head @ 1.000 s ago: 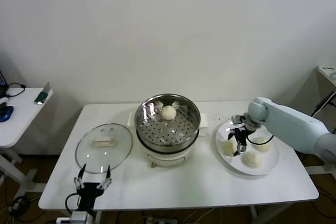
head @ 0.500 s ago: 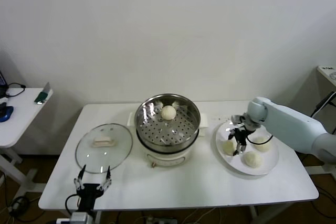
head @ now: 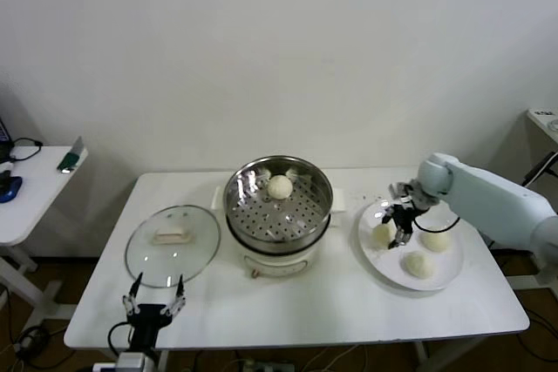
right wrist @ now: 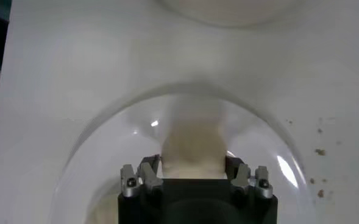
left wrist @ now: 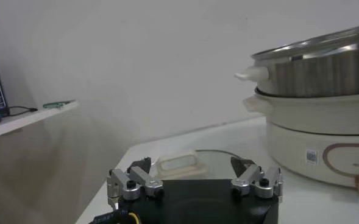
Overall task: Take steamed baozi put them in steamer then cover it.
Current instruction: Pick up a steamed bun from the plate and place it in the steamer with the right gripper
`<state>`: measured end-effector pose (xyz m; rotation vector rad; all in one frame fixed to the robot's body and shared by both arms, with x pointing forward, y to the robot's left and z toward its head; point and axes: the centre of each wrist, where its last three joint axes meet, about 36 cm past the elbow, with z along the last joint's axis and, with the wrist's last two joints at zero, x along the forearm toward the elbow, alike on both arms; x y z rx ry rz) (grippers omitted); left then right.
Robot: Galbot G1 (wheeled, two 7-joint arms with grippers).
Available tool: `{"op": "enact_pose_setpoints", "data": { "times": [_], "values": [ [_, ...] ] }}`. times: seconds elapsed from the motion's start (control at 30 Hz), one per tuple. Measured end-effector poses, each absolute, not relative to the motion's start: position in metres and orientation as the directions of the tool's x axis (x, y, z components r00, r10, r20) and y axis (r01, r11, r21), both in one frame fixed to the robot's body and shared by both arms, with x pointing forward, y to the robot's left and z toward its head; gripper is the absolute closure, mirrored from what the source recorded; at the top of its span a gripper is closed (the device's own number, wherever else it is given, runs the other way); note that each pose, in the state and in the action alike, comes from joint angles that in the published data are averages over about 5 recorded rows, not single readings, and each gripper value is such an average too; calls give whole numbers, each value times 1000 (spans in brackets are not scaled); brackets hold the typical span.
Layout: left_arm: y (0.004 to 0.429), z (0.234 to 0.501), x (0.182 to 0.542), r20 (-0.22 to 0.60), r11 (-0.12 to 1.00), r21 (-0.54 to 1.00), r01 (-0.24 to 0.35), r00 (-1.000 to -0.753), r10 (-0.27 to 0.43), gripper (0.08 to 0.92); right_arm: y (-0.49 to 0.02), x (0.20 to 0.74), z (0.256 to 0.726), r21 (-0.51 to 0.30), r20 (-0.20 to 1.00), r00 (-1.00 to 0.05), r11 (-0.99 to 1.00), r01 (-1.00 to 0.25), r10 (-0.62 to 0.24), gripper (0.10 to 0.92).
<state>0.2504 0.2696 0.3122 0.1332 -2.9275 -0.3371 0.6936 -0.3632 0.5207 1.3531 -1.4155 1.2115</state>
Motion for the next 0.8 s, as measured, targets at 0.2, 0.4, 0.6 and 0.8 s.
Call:
{"op": "enact_pose_setpoints", "data": {
  "times": [0.2, 0.4, 0.6, 0.8],
  "values": [
    [265, 314, 250, 177, 973, 225, -58, -979, -99, 177, -343, 710, 601, -167, 957, -146, -60, -984, -252, 325],
    [259, 318, 250, 167, 975, 216, -46, -982, -83, 177, -303, 719, 673, -222, 937, -187, -89, -971, -296, 326],
    [256, 321, 248, 162, 977, 210, -34, -984, -69, 177, -242, 724, 710, -243, 921, -191, -119, -963, -339, 319],
    [256, 324, 245, 153, 977, 210, -34, -986, -67, 177, -177, 728, 714, -233, 922, -166, -158, -960, -350, 318]
  ]
}}
